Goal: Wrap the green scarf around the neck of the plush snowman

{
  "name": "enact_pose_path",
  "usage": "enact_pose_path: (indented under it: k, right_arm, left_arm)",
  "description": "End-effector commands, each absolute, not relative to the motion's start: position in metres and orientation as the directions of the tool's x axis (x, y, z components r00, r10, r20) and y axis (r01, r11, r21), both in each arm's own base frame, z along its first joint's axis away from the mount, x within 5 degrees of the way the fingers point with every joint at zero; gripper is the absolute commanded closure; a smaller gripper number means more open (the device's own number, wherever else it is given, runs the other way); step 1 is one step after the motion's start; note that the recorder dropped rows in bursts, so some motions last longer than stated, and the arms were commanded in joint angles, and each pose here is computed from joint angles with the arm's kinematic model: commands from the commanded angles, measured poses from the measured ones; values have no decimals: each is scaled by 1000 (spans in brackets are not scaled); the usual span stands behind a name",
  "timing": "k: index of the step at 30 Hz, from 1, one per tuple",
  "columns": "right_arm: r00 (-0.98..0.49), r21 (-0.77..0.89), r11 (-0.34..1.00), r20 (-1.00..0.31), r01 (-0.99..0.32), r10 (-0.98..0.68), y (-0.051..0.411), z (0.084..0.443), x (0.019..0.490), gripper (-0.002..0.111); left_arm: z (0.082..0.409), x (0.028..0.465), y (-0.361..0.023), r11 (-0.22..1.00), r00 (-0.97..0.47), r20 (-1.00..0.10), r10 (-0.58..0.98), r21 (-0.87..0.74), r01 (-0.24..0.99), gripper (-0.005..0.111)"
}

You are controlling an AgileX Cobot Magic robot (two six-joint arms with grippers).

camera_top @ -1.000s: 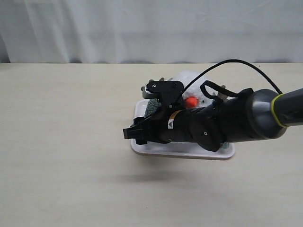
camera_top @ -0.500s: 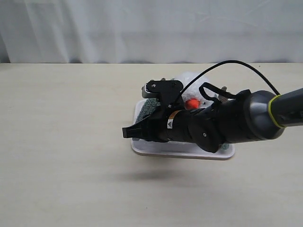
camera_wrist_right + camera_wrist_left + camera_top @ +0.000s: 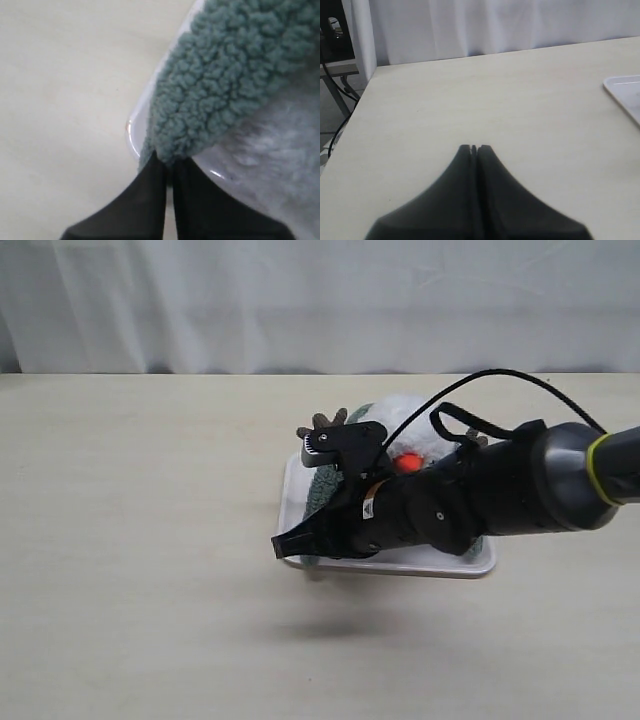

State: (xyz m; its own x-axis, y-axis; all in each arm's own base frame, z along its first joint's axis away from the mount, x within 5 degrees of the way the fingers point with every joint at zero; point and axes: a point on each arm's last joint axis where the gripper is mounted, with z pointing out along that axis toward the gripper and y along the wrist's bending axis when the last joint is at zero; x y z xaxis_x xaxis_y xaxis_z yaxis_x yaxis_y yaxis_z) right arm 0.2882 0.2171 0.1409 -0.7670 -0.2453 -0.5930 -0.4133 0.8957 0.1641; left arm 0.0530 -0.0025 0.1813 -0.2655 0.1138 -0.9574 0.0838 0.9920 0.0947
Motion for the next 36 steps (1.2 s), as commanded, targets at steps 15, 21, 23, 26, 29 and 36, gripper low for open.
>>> enact_pose_path:
  k: [15,21,23,26,29,36]
  right_arm:
    - [-693,-144,786,-394,-602,-603,187,165,271,104]
    - [-704,-165,792,-377,-588,-602,184,166,271,100]
    - [-718,-174,793,-346,-583,-604,181,167,268,88]
    - [-731,-185,796,-320,-576,-603,177,172,265,76]
    - [-747,-191,805,-302,-562,-593,172,181,260,68]
    - [-822,-272,890,-352,-367,-447,137,191,256,67]
  left_arm:
    - [181,53,-3,992,-256,-960,111,93,82,107]
    - [181,53,-3,992,-256,-960,111,93,82,107]
    - [181,53,-3,992,-256,-960,111,93,82,107]
    - [181,53,-3,992,-256,-960,111,93,82,107]
    - [181,53,-3,992,-256,-960,111,93,82,107]
    - [181,53,-3,992,-256,-960,111,93,82,107]
